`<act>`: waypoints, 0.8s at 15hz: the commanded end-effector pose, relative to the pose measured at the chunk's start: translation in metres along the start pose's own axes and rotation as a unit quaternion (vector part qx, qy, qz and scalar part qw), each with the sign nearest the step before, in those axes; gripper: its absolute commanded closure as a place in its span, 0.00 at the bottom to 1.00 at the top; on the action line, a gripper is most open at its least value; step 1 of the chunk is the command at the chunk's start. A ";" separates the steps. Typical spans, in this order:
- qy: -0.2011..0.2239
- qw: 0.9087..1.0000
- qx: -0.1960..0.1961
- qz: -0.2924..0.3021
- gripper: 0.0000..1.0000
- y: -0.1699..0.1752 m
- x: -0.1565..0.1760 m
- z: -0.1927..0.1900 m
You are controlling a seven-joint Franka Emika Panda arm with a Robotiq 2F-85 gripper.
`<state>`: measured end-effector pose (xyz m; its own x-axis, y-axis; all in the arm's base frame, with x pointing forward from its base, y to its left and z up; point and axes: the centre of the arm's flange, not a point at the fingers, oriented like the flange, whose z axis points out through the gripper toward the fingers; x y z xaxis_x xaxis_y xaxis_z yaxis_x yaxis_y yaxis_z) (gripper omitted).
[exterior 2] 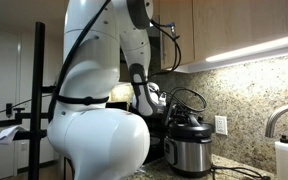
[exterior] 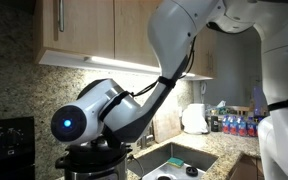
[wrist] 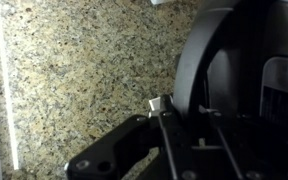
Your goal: Pick up the lid from the cooker and put it on the counter
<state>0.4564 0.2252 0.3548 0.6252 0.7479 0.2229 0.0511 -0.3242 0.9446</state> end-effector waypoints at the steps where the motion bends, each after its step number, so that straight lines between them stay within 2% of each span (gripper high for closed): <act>1: -0.028 0.999 -0.009 -0.025 0.93 -0.011 -0.018 0.009; 12: -0.058 0.998 -0.026 -0.029 0.93 0.016 -0.015 0.006</act>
<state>0.4536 0.2250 0.3557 0.6617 0.7236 0.1964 0.0631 -0.3148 0.9471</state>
